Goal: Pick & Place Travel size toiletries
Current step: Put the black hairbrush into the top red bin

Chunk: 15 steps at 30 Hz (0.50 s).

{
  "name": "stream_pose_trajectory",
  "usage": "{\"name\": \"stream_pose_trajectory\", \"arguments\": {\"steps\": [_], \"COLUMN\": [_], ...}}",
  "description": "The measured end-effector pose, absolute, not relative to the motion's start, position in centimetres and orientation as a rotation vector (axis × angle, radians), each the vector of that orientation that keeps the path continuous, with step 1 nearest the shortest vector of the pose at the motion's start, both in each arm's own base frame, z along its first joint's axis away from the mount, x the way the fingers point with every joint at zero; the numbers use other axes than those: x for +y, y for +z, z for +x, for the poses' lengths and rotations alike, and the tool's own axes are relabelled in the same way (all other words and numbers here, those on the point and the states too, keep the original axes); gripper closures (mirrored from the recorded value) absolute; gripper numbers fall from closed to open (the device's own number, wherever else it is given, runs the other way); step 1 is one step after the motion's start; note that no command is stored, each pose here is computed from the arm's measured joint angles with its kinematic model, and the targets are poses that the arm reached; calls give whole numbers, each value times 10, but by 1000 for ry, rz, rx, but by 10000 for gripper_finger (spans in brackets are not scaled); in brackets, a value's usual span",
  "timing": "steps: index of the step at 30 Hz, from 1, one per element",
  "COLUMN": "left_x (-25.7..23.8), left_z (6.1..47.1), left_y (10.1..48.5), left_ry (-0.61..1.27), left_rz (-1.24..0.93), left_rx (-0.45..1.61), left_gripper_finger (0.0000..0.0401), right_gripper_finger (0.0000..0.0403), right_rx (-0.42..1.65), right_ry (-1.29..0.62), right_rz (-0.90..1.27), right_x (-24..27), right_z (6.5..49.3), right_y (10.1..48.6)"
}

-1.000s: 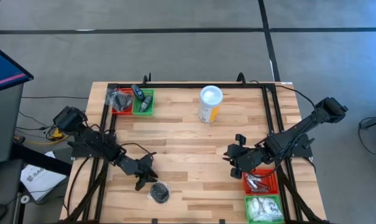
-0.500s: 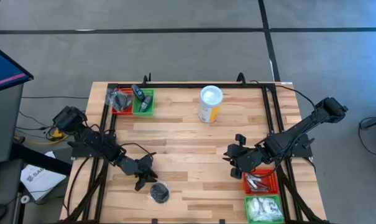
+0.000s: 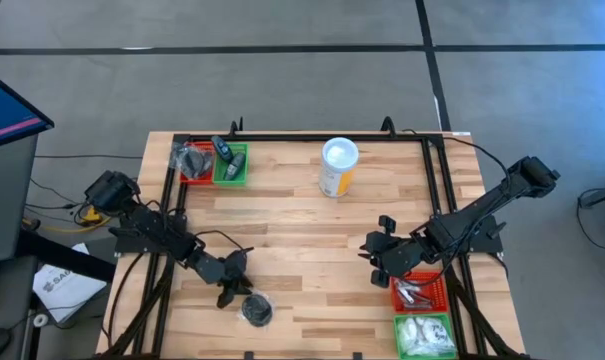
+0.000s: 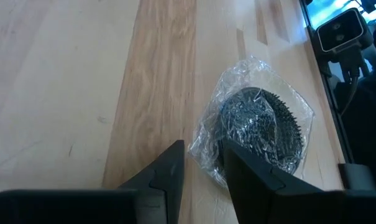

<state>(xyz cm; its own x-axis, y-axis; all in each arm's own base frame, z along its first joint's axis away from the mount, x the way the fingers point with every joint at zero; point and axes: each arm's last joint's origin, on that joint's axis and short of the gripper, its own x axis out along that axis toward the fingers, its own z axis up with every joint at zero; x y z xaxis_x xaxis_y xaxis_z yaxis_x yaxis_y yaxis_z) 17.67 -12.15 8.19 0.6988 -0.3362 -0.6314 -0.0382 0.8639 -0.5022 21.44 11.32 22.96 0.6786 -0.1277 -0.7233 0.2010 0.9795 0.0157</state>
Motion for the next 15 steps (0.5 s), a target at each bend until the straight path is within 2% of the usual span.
{"name": "stream_pose_trajectory", "arguments": {"steps": [4,10,15], "left_x": [-122,-122,-122], "left_z": [176,177,177], "left_y": [82,82,83], "left_ry": [-180,-192,-184], "left_rz": [-510,-494,-498], "left_rx": [788,785,775], "left_gripper_finger": [314,391,400], "right_gripper_finger": [331,331,331], "right_rx": [804,804,804], "right_ry": [-185,-184,-184], "right_rz": [97,97,97], "right_x": [113,113,113], "right_z": [214,214,214], "right_y": [230,230,230]}}
